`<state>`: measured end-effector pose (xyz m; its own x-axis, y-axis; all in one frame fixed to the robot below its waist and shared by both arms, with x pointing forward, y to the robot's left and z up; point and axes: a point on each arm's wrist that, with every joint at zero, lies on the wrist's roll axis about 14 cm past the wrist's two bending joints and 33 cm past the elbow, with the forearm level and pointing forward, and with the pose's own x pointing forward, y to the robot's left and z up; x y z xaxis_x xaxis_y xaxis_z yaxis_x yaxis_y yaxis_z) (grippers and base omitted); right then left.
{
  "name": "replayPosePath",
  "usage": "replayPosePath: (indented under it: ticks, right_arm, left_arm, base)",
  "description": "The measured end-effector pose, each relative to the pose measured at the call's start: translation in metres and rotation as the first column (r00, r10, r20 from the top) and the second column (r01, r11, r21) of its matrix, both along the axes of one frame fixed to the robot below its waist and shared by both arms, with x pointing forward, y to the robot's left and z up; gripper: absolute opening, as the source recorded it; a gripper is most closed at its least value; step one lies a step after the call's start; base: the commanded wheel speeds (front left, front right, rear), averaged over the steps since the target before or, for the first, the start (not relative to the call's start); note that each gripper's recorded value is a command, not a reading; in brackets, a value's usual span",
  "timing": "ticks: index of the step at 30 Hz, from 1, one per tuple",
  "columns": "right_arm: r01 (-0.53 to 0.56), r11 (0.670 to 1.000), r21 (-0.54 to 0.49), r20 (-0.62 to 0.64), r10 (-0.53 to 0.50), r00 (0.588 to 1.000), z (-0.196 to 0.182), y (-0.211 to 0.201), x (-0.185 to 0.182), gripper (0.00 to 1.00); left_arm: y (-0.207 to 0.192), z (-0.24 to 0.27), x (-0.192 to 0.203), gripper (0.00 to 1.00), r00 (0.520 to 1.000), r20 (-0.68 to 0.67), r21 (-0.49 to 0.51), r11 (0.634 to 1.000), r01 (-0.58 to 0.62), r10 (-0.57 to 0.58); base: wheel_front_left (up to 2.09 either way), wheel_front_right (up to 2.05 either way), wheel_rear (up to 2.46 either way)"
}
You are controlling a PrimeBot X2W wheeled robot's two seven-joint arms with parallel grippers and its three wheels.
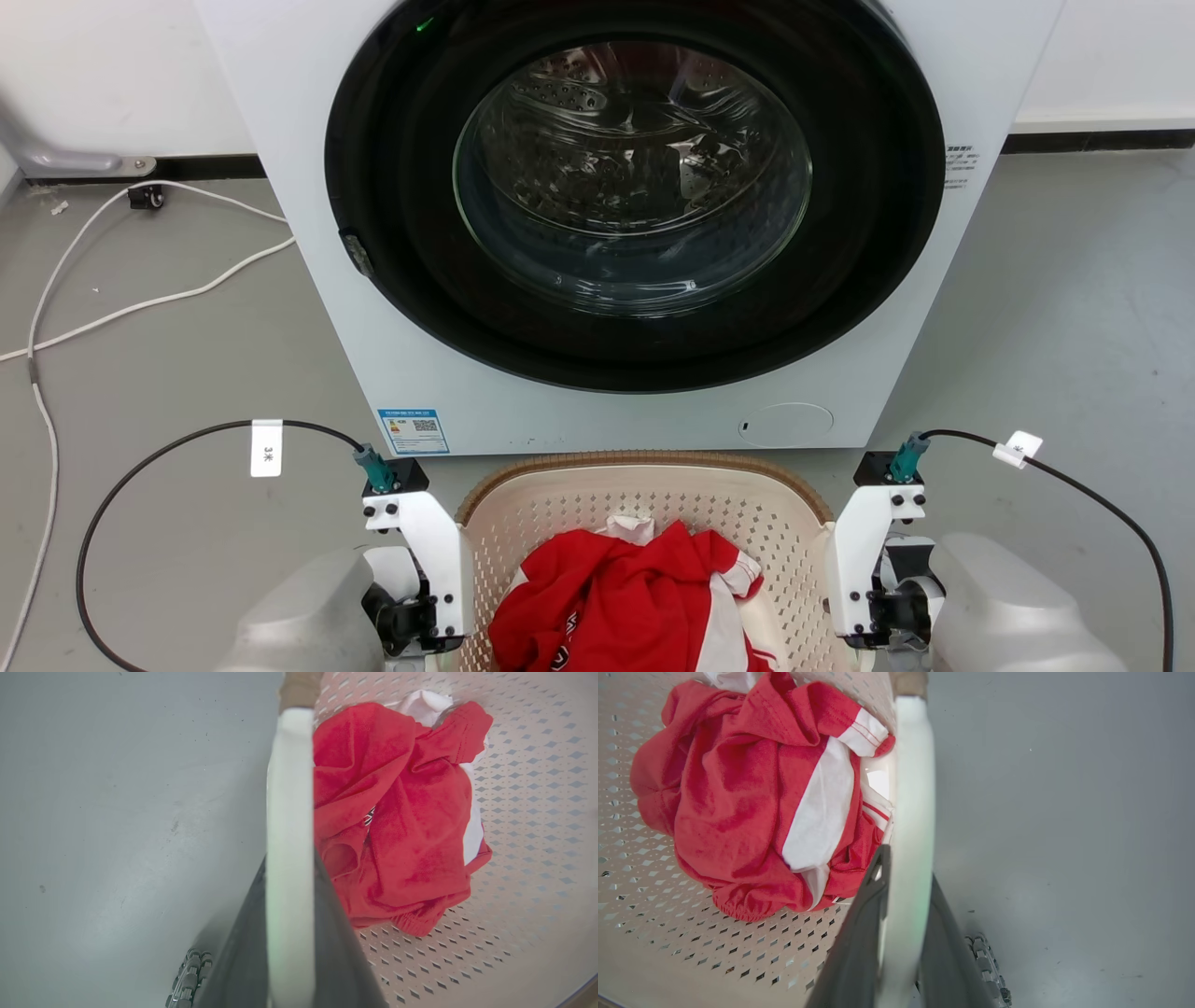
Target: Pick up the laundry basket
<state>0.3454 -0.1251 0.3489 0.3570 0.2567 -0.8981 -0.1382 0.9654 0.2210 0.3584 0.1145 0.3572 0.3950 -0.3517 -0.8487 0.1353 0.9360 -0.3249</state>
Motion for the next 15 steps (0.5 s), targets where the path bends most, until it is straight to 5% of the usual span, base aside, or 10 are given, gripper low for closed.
replayPosePath:
  ticks: [15]
  right_arm:
    - [0.001,1.000,-0.002,0.001,-0.001,1.000,0.0000,-0.0012,0.0001,0.00]
  left_arm:
    - [-0.0011,-0.0001,-0.0001,0.00,1.000,0.003,-0.003,1.000,0.000,0.000]
  base:
    - [0.00,0.00,0.00]
